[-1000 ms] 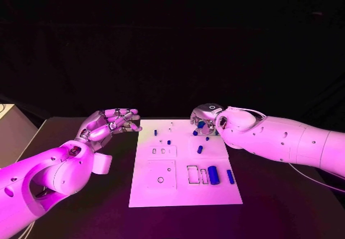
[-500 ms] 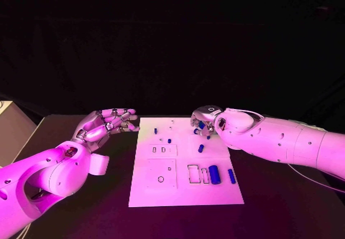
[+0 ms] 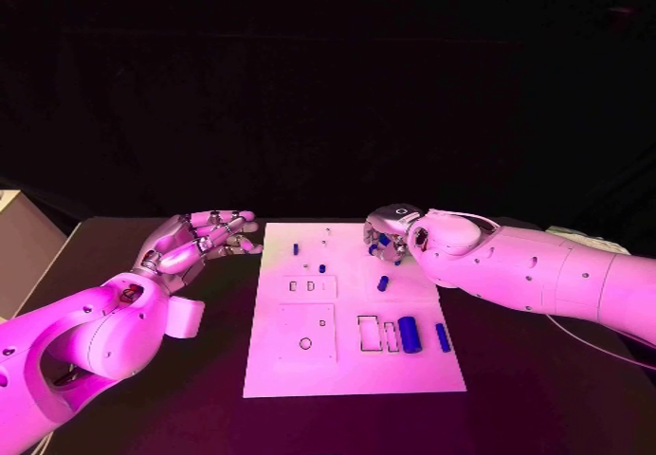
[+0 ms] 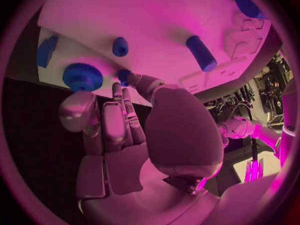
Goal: Assemble the parts on the task board
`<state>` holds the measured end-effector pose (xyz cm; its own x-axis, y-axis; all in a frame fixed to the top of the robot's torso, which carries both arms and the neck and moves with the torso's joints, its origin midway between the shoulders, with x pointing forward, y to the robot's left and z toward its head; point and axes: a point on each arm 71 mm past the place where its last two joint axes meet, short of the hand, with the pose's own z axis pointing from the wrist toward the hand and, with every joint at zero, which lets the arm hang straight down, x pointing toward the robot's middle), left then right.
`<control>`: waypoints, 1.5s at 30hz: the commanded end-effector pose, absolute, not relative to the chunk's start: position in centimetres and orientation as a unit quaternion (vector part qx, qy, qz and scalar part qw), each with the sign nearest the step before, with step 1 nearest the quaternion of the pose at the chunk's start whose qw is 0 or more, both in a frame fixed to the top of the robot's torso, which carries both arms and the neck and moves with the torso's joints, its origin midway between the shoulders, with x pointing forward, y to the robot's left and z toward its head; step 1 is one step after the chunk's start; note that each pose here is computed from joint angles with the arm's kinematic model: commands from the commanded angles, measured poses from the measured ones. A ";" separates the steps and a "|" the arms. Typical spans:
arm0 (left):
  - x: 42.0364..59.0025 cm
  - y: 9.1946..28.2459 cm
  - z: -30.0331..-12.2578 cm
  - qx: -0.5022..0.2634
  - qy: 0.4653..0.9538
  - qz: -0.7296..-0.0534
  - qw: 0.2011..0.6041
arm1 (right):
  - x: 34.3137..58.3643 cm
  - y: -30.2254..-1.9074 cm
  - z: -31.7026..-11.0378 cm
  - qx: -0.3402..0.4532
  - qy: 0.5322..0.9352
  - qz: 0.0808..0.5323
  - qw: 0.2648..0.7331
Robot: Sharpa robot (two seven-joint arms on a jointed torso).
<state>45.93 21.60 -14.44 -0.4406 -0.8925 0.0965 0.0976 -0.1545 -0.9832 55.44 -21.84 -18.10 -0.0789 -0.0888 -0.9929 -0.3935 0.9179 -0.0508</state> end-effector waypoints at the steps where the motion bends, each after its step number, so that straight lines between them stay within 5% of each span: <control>1: 45.9 21.5 -14.4 -0.367 0.533 -0.666 0.371 | 55.4 -21.9 -18.3 -0.173 0.728 0.108 0.655; 16: 45.9 21.6 -14.4 -0.369 0.535 -0.664 0.371 | 55.4 -21.9 -18.2 -0.173 0.722 0.111 0.660; 45: 46.0 21.8 -14.6 -0.370 0.538 -0.661 0.369 | 55.3 -17.9 -15.0 -0.130 0.622 0.162 0.755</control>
<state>46.11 22.02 -14.68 -0.4313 -0.8975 0.0921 0.0850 -0.1420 -0.9862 55.20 -17.81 -15.41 0.1287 0.0651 -0.9895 -0.4255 0.9050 0.0042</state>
